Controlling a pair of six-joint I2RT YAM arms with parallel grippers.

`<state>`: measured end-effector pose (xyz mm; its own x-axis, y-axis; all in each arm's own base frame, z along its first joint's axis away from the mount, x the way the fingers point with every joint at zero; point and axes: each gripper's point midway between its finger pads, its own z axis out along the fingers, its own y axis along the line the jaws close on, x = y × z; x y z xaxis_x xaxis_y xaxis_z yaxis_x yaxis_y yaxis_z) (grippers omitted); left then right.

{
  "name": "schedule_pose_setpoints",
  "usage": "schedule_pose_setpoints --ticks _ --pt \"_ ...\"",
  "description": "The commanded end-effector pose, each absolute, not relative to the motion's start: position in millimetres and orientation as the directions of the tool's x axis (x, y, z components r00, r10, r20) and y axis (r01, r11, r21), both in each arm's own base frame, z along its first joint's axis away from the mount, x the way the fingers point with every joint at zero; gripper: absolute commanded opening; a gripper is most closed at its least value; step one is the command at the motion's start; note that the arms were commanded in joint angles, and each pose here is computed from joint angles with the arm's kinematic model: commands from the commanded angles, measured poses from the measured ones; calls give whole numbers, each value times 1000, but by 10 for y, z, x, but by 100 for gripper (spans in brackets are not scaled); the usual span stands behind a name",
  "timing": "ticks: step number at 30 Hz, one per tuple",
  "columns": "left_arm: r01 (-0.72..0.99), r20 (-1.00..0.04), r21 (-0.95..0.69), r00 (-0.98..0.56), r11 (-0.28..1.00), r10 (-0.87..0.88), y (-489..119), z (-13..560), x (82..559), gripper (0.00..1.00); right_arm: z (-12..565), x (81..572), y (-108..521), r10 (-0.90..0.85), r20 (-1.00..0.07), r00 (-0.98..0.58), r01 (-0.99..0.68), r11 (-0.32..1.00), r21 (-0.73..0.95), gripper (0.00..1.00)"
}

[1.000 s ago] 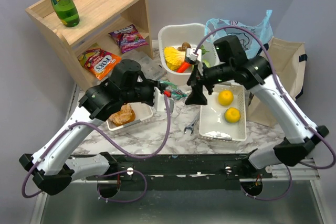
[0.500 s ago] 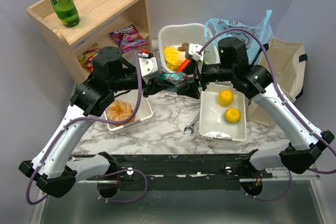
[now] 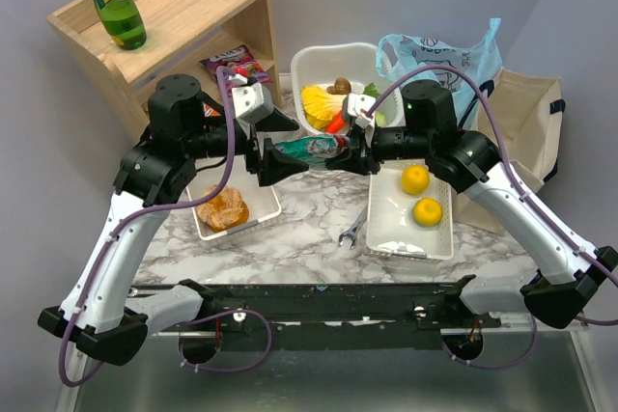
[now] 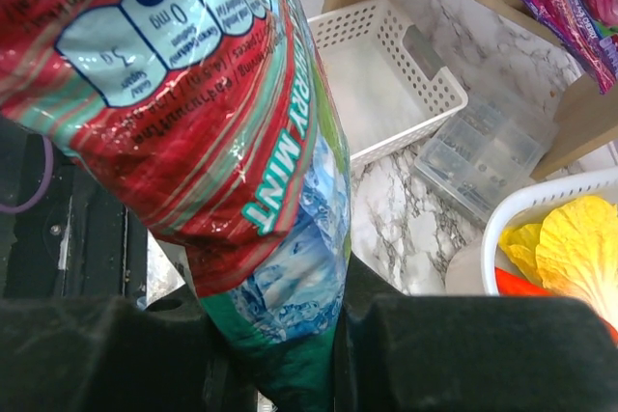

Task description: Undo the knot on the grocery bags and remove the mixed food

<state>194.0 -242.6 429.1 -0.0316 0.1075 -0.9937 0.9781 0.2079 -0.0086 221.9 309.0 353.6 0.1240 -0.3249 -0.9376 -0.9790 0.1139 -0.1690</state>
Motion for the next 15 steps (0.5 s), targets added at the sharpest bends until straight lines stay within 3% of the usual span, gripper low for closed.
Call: schedule_pose_setpoints --ticks 1,4,8,10,11,13,15 --pt "992 -989 46 29 119 144 -2475 4301 1771 85 3732 2166 3131 -268 -945 186 -974 78 -214 10" --pt "979 -972 140 108 146 208 -2517 4202 1821 82 3750 2130 3151 -259 -948 185 -977 55 -205 10" --pt "971 -967 172 135 164 216 -2513 4266 1831 31 3726 2146 3144 -267 -950 164 -979 72 -190 14" --pt "967 -969 164 121 196 215 -2456 4332 1841 7 3721 2256 3134 -269 -958 102 -977 153 -147 34" --pt "962 -970 157 109 222 217 -2414 4355 1860 0 3701 2317 3123 -276 -959 66 -972 197 -123 50" --pt "935 -970 145 71 323 232 -2271 4375 1992 0 3629 2457 3065 -293 -956 -13 -950 301 -79 77" --pt "885 -964 158 42 439 262 -2086 4366 2163 0 3562 2584 2976 -292 -952 -92 -919 393 -32 87"
